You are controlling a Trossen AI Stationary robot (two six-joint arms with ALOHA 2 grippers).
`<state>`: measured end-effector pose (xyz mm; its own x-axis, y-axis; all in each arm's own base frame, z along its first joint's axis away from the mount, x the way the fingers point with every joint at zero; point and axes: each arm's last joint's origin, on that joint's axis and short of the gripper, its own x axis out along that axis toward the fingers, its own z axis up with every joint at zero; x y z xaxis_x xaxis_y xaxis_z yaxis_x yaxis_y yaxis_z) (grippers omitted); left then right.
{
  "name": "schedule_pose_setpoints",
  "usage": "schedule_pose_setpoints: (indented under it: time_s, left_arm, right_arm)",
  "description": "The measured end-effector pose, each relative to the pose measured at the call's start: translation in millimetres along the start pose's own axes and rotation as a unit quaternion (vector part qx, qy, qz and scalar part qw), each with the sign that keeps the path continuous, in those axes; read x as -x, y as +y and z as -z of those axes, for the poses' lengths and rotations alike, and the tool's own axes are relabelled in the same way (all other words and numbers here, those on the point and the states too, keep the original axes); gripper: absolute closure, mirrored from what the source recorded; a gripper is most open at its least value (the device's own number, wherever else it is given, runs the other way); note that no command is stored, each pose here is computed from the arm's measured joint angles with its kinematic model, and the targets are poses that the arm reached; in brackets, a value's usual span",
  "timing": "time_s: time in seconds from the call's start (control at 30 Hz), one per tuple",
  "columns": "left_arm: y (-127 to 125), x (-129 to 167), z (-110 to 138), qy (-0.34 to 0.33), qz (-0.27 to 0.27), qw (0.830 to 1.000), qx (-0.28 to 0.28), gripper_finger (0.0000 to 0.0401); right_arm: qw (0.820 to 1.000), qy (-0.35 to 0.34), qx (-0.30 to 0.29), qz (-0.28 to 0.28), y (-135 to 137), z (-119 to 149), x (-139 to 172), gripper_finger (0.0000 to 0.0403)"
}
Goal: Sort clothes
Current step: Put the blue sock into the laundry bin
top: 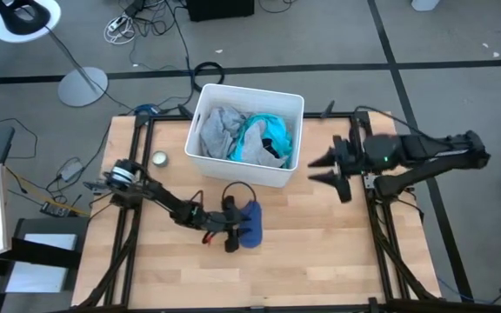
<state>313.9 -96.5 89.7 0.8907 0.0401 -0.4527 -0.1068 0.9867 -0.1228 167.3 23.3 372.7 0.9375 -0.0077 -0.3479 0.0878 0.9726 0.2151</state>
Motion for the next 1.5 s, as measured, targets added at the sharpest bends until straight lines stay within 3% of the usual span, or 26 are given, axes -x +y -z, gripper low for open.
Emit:
schedule_pose_setpoints:
  time_s: [0.17,0.23,0.33,0.4,0.47,0.57,0.67,0.9,1.13,1.5]
  left_arm:
    - [-2.1,-18.2,4.3,0.004,0.003,1.000,-0.014,0.0228]
    - [-2.0,-20.8,3.1,0.008,0.020,1.000,-0.012,0.0246]
    - [1.8,-22.9,1.2,0.016,0.039,0.999,0.014,0.0311]
    - [6.2,-24.4,0.1,0.022,0.049,0.998,0.039,0.0369]
    - [10.3,-25.6,-1.5,0.025,0.055,0.997,0.054,0.0389]
    - [11.2,-24.5,-5.0,0.019,0.061,0.996,0.061,0.0397]
    - [10.0,-21.0,-13.2,0.008,0.063,0.996,0.058,0.0398]
    - [4.8,6.0,-59.2,-0.047,0.077,0.994,0.055,0.0400]
    - [5.3,52.6,-118.3,-0.101,0.061,0.993,-0.002,0.0401]
    - [50.0,116.8,-238.6,-0.197,-0.040,0.975,-0.092,0.0401]
  right_arm:
    - [0.999,0.050,0.008,-0.001,6.7,44.7,-9.3,0.0224]
    - [0.997,0.079,0.009,-0.002,6.9,65.6,-16.7,0.0224]
    - [0.993,0.117,0.022,0.002,3.5,95.5,-27.8,0.0223]
    - [0.989,0.147,-0.006,0.017,-0.6,115.9,-34.3,0.0223]
    - [0.984,0.165,-0.045,0.046,-6.4,134.4,-38.7,0.0224]
    - [0.983,0.139,-0.080,0.091,-14.4,155.0,-44.5,0.0224]
    - [0.988,0.111,-0.067,0.089,-18.1,172.6,-49.2,0.0223]
    - [0.993,0.071,-0.067,0.062,-26.3,201.6,-52.4,0.0222]
    - [0.996,0.042,-0.071,0.046,-30.0,208.5,-49.6,0.0222]
    - [0.996,0.016,-0.081,0.033,-33.7,219.6,-50.9,0.0224]
